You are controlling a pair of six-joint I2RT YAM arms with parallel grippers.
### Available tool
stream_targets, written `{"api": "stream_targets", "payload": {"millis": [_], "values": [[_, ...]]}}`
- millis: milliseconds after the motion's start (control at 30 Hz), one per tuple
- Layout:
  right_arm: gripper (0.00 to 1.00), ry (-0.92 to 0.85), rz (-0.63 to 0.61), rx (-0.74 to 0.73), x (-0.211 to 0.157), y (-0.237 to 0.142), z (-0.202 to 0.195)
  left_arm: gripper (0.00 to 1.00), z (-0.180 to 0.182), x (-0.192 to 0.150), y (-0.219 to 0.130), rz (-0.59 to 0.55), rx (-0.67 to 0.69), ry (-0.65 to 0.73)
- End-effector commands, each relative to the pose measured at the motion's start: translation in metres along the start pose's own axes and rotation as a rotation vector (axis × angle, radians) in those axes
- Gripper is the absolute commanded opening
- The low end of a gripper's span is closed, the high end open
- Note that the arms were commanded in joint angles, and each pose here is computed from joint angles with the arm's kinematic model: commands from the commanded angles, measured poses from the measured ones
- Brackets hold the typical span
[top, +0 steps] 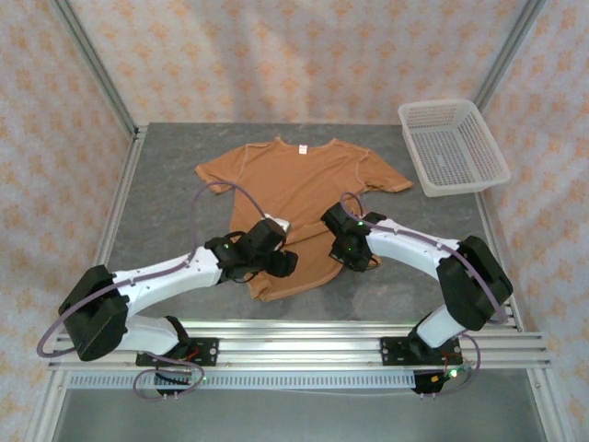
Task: Fold the inside-out t-shirt
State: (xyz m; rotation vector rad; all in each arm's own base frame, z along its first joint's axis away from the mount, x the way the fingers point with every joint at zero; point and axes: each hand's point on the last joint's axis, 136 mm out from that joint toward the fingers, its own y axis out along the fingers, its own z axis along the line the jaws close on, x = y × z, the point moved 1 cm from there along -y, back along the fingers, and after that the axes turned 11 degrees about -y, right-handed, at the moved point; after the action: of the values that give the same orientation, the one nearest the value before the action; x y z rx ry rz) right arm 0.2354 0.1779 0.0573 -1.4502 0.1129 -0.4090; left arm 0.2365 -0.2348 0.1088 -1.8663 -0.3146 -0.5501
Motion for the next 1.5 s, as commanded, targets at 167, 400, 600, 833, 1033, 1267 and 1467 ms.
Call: {"api": "stream_targets", "payload": {"millis": [167,400,600,833,1033,1267,1467], "values": [[0.13,-0.006,0.029,0.000,-0.001,0.007,0.000,0.68,0.000,0.021,-0.018,-0.120,0.007,0.052],[0.20,-0.010,0.042,0.010,-0.003,0.003,0.002,0.68,-0.001,0.018,-0.014,-0.096,0.009,0.054],[0.20,-0.005,0.051,0.015,-0.005,0.004,0.002,0.67,-0.002,0.016,-0.012,-0.084,0.007,0.056],[0.20,0.004,0.049,0.029,-0.008,0.000,0.001,0.67,-0.002,0.015,-0.011,-0.079,0.011,0.061],[0.19,0.005,0.062,0.018,-0.009,0.005,0.001,0.66,-0.002,0.015,-0.011,-0.077,0.006,0.056],[0.19,0.015,0.053,0.041,-0.010,-0.002,0.002,0.64,-0.001,0.013,-0.010,-0.075,0.012,0.061],[0.01,0.014,0.068,0.040,-0.012,0.002,0.003,0.63,-0.001,0.011,-0.010,-0.074,0.015,0.066]]}}
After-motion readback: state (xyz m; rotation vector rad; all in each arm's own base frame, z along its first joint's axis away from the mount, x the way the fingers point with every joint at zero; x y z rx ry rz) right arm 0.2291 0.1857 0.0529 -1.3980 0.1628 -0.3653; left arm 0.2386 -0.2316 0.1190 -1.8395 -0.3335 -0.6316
